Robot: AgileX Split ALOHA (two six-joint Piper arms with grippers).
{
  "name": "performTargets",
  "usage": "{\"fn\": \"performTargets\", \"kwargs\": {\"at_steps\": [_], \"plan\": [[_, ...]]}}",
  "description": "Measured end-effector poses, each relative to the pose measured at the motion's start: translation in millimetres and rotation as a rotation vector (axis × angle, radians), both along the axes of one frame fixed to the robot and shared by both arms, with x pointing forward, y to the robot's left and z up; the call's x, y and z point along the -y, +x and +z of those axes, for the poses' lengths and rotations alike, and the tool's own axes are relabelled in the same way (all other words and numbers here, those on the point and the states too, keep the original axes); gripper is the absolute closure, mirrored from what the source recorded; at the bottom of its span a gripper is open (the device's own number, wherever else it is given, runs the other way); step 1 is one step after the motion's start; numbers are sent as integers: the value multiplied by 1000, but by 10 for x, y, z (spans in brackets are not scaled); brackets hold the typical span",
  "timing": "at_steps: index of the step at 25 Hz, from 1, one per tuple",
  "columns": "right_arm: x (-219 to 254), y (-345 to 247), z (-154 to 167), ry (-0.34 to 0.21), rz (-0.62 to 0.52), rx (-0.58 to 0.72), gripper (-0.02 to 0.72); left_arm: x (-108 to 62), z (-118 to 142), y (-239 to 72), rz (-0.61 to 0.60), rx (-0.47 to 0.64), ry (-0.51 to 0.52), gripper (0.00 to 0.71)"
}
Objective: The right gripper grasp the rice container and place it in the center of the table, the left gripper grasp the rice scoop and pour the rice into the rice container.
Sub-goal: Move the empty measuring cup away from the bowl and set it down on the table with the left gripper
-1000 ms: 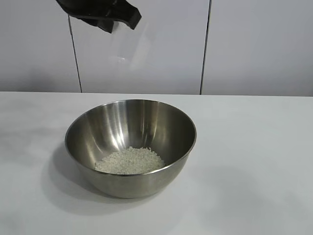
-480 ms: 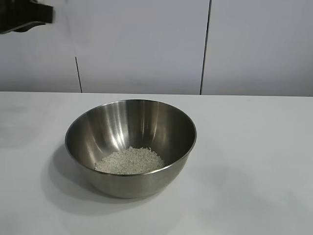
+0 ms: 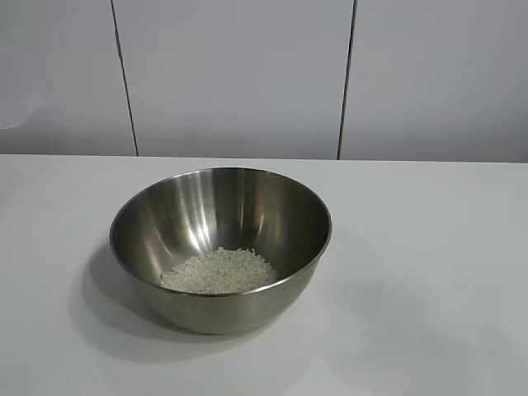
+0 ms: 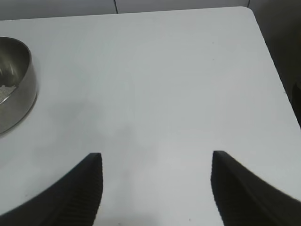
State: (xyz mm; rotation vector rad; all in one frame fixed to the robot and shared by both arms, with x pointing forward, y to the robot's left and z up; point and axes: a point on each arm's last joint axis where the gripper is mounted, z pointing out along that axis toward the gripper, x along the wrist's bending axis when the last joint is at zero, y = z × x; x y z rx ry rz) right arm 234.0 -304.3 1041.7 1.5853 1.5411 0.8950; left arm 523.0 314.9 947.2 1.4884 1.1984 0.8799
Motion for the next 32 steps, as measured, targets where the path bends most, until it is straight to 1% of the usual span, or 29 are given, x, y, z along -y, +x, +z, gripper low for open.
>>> {"fn": "performTargets", "kwargs": {"at_steps": [3,6,11,15,18,22,24,26,27,29,30,32], "plan": [[0,0,0,0,0,0,252,10,-222,36,-28,-30,20,704],[0,0,0,0,0,0,252,21,-388,55,-55,-42,44,704],[0,0,-1,0,0,-1,252,26,-672,58,-79,-103,73,704],[0,0,0,0,0,0,252,35,-834,52,-97,-126,84,704],[0,0,0,0,0,0,252,49,-914,41,-119,-138,96,704],[0,0,0,0,0,0,252,57,-900,48,-126,-110,92,704],[0,0,0,0,0,0,252,56,-906,46,-126,-117,95,704],[0,0,0,0,0,0,252,50,-931,36,-124,-146,105,698],[0,0,0,0,0,0,252,47,-943,32,-123,-159,110,685],[0,0,0,0,0,0,252,45,-951,28,-122,-169,113,625],[0,0,0,0,0,0,252,45,-951,28,-122,-169,113,590],[0,0,0,0,0,0,252,45,-951,28,-122,-169,113,487]]}}
